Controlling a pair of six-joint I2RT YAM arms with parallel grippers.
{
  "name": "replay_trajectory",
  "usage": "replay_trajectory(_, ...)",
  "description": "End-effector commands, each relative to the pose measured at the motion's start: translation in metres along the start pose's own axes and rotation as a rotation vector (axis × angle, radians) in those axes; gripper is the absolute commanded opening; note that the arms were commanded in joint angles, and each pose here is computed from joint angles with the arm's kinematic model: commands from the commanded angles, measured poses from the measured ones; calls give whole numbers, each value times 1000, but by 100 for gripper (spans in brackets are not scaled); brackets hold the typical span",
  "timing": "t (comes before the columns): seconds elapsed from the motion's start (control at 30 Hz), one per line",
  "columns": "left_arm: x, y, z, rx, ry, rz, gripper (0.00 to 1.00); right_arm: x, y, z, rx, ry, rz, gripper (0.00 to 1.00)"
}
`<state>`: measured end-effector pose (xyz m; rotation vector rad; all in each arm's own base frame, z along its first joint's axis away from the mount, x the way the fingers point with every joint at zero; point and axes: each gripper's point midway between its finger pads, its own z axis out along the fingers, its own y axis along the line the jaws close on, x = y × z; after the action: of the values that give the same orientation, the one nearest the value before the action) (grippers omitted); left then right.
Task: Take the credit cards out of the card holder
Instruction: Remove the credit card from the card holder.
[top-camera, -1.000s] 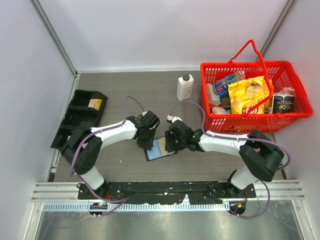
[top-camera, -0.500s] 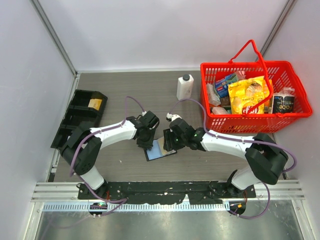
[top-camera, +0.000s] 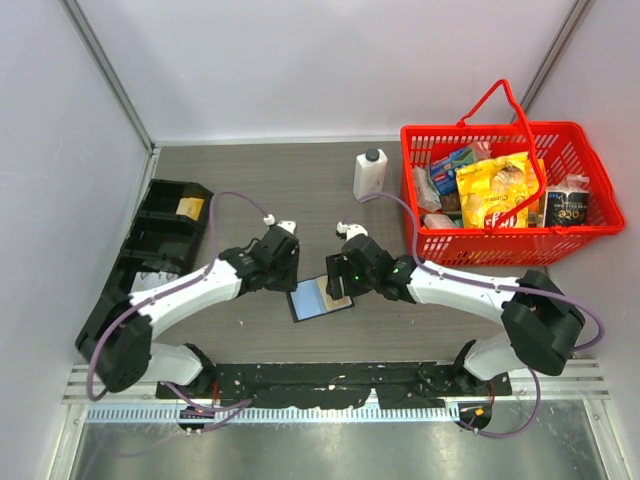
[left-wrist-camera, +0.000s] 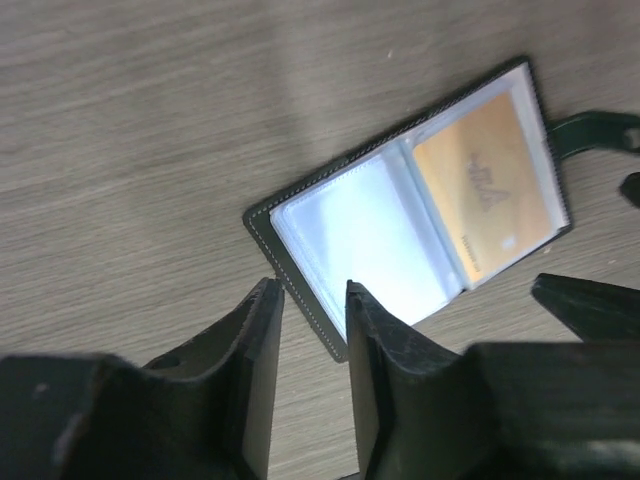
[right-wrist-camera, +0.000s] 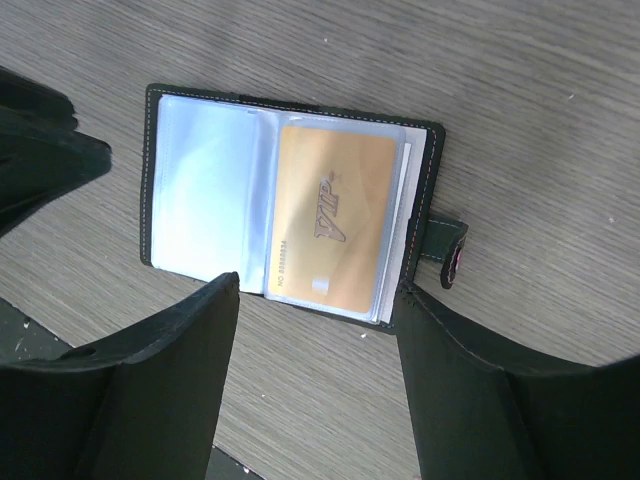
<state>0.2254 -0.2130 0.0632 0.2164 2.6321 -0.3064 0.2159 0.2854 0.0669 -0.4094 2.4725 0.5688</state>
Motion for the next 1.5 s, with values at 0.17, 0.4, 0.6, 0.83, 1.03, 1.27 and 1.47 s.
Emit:
replay_trajectory(0.17,-23,8,-45,137,-374,-182,58,-32,13,-19,-70,-166,-16,80)
replay_trajectory(0.4,-14,13,-75,287,-531,-247,100,-24,15,-13,-116,-179,-12,89)
replay_trajectory(0.6,-9,13,-72,316,-552,-255,100,-27,21,-4,-136,-193,11,84)
replay_trajectory(0.83,-13,-9,-67,375,-496,-172,100,-25,15,10,-101,-184,25,80)
replay_trajectory(1.03,-19,-3,-47,253,-422,-180,100,-18,12,20,-91,-167,35,79)
replay_trajectory(1.27,-34,-2,-42,269,-538,-179,100,-12,11,26,-92,-157,45,78)
replay_trajectory(1.47,-36,-3,-30,248,-523,-191,84,-7,9,31,-88,-143,60,77)
